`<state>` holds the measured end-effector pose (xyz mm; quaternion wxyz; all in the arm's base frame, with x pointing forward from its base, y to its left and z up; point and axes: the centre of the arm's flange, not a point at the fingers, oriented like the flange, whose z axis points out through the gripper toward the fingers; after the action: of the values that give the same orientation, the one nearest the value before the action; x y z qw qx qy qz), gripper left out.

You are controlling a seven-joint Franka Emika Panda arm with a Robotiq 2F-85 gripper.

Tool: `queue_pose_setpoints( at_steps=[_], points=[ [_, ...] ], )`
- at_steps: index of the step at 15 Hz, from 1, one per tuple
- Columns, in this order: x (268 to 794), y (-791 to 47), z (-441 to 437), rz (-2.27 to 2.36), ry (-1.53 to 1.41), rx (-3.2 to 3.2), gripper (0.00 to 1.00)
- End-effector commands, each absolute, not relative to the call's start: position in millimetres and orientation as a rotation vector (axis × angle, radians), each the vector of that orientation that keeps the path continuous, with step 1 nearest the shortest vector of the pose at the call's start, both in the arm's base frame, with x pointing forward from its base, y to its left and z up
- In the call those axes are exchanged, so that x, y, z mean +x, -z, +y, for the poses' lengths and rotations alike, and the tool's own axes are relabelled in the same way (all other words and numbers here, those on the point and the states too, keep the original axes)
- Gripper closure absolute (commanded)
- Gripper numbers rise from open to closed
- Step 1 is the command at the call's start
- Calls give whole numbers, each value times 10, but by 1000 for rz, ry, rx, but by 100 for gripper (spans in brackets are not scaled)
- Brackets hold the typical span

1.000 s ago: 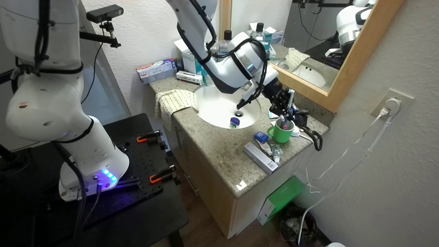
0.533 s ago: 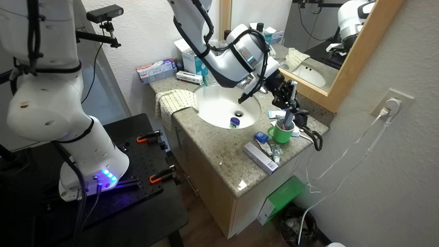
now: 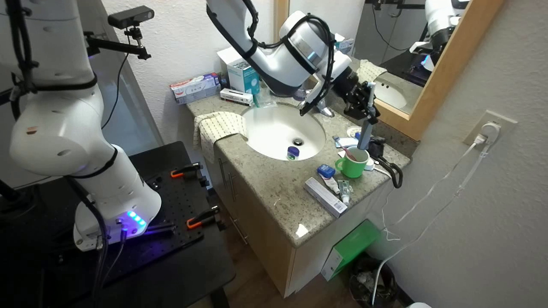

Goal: Take the toothbrush out of the mug and place it on the counter

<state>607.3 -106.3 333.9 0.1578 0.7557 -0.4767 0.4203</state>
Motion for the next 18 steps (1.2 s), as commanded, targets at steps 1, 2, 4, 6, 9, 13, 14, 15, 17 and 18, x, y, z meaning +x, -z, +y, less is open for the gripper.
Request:
queue_pose_setpoints(
  at_steps=[1,2,4,6,9,13,14,15,17,18],
  points=[
    [5849,-3710,-1012,-1322,-1257,2181,89],
    [5784,-3783,-996,-1317,-1265,2186,89],
    [5641,-3898,-963,-1296,-1272,2211,89],
    [5470,-3967,-915,-1268,-1262,2250,89],
    [5187,-4014,-837,-1227,-1240,2310,89],
    [4843,-4024,-729,-1180,-1233,2366,89],
    [4784,-4035,-699,-1173,-1234,2373,89],
    [4723,-4041,-664,-1148,-1232,2393,89],
    [4684,-4078,-583,-1107,-1227,2427,89],
    [4656,-4080,-542,-1081,-1224,2441,89]
  ],
)
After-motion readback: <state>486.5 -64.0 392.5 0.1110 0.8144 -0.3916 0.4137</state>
